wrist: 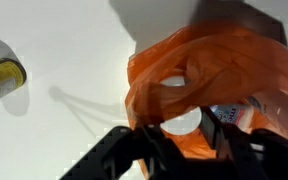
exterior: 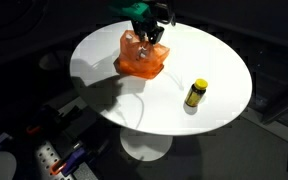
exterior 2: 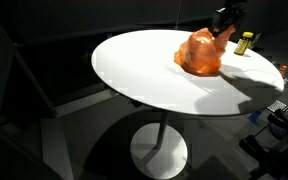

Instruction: Remove the white and orange bottle from the plastic bag and put it on the table next to the yellow and brown bottle

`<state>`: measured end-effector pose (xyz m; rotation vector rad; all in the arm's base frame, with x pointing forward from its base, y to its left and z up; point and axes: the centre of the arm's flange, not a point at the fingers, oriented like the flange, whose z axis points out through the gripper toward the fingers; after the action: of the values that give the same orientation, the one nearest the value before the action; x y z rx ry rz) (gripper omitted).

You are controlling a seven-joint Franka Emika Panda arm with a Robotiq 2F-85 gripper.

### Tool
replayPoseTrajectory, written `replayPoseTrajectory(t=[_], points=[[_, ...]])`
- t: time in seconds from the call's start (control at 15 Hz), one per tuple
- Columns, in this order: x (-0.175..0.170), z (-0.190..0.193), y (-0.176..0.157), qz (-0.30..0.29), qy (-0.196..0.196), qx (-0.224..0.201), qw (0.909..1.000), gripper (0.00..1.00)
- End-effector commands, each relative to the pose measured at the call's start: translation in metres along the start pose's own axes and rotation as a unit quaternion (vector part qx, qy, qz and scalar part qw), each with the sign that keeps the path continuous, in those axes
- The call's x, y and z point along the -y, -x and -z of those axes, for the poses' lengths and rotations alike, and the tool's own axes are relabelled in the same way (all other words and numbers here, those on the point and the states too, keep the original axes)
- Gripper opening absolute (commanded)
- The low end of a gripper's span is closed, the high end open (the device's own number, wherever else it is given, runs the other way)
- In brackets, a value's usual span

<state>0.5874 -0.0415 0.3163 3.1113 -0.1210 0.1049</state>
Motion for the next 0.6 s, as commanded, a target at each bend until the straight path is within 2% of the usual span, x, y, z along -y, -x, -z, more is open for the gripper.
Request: replayPoseTrajectory(t=[0.0,0.27,0.53], points=[[-0.014,0.027,-0.007,-0.024,-0.005,-0.013,0.9996,0.19],[-0.041,0.057,-0.012,-0.058,-0.022,-0.042,0.9972,0.19],[-0.079,0.081,-0.014,-0.106,-0.022,-0.067,0.9918,0.19]])
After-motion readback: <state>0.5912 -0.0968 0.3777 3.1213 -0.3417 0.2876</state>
